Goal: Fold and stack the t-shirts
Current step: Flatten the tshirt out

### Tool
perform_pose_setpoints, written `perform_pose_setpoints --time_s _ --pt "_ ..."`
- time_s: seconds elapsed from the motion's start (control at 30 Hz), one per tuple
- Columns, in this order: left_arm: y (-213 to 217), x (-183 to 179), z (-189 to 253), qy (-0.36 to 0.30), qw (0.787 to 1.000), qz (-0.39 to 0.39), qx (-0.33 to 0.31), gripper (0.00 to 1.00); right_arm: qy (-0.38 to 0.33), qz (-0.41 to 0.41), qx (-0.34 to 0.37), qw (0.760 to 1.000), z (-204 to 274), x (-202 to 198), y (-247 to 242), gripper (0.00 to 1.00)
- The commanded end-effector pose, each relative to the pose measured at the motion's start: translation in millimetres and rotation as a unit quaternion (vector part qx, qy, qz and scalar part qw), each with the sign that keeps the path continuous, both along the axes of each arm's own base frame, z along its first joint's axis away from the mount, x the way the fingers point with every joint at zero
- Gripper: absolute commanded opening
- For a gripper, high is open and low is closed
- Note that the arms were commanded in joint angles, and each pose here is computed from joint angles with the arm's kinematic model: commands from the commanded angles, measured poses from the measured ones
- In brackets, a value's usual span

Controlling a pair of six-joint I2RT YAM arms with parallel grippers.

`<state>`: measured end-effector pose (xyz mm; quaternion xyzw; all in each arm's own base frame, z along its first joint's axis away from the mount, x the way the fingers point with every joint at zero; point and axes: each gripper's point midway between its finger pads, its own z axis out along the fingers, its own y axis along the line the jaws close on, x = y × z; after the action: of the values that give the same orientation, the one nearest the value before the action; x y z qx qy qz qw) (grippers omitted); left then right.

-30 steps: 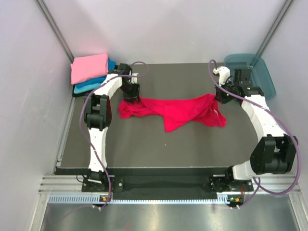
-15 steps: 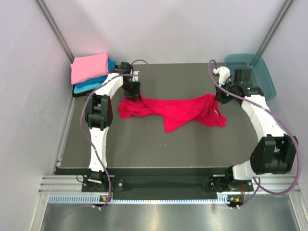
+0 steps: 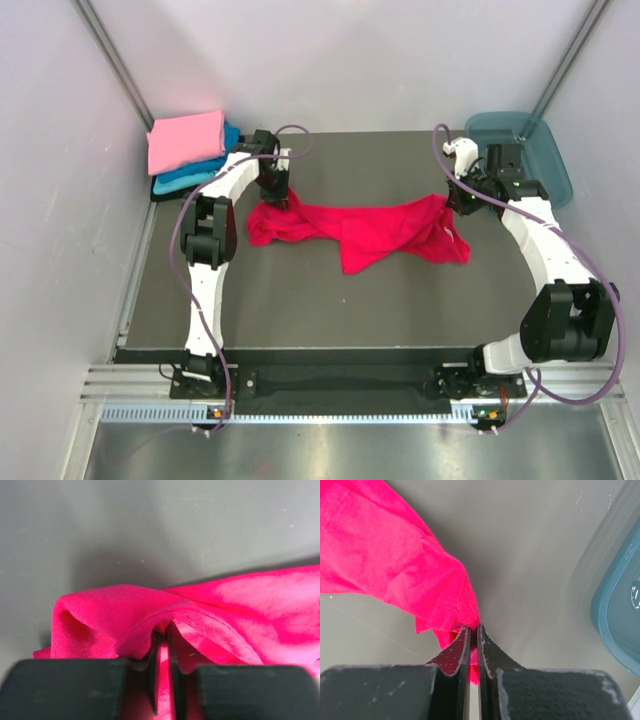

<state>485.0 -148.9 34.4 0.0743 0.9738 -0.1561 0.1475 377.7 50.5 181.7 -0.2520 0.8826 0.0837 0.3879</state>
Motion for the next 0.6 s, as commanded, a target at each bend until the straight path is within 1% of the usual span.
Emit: perform_pose_setpoints --time_s 0.0,0.07,0.17,0.2,0.23,0.27,0.3,0.37,0.43,0.47,0.5,0.53,0.57 --pt "-3 16 28 -0.046 0.999 -0.005 -0.004 0.07 -0.026 -0.001 -0.003 1.000 10 5 -4 0.00" --pt "-1 16 39 -0.055 0.998 -0.011 -0.003 0.00 -0.026 0.000 -0.007 1.000 10 4 -5 0.00" --pt "8 12 61 -0.071 0.997 -0.024 -0.008 0.00 -0.022 0.000 -0.021 1.000 5 3 -9 0.00" --pt "18 8 63 -0.067 0.997 -0.022 -0.007 0.00 -0.020 0.000 -0.026 0.999 2 2 -11 0.00" --pt "30 6 76 -0.079 0.996 -0.031 -0.009 0.00 -0.014 0.001 -0.036 0.999 -4 0 -14 0.00" --pt "32 2 82 -0.082 0.996 -0.041 -0.006 0.00 -0.012 0.002 -0.039 0.999 -8 -1 -15 0.00" --pt "44 0 87 -0.081 0.996 -0.039 -0.010 0.00 -0.007 -0.010 -0.042 0.999 -12 -2 -28 0.00" --pt "63 -9 102 -0.089 0.995 -0.053 -0.008 0.00 0.009 -0.006 -0.058 0.998 -28 -7 -36 0.00" --pt "67 -13 116 -0.110 0.991 -0.079 -0.011 0.00 0.021 -0.008 -0.071 0.997 -41 -10 -44 0.00" --pt "67 -14 119 -0.116 0.989 -0.089 -0.011 0.00 0.029 -0.002 -0.079 0.996 -49 -9 -46 0.03" --pt "64 -16 119 -0.117 0.988 -0.099 -0.015 0.00 0.033 0.004 -0.081 0.996 -51 -9 -45 0.20" --pt "60 -16 121 -0.120 0.987 -0.104 -0.025 0.00 0.027 0.018 -0.086 0.996 -44 -4 -43 0.30" --pt "58 -16 123 -0.118 0.987 -0.102 -0.031 0.00 0.026 0.030 -0.085 0.996 -42 2 -38 0.37"
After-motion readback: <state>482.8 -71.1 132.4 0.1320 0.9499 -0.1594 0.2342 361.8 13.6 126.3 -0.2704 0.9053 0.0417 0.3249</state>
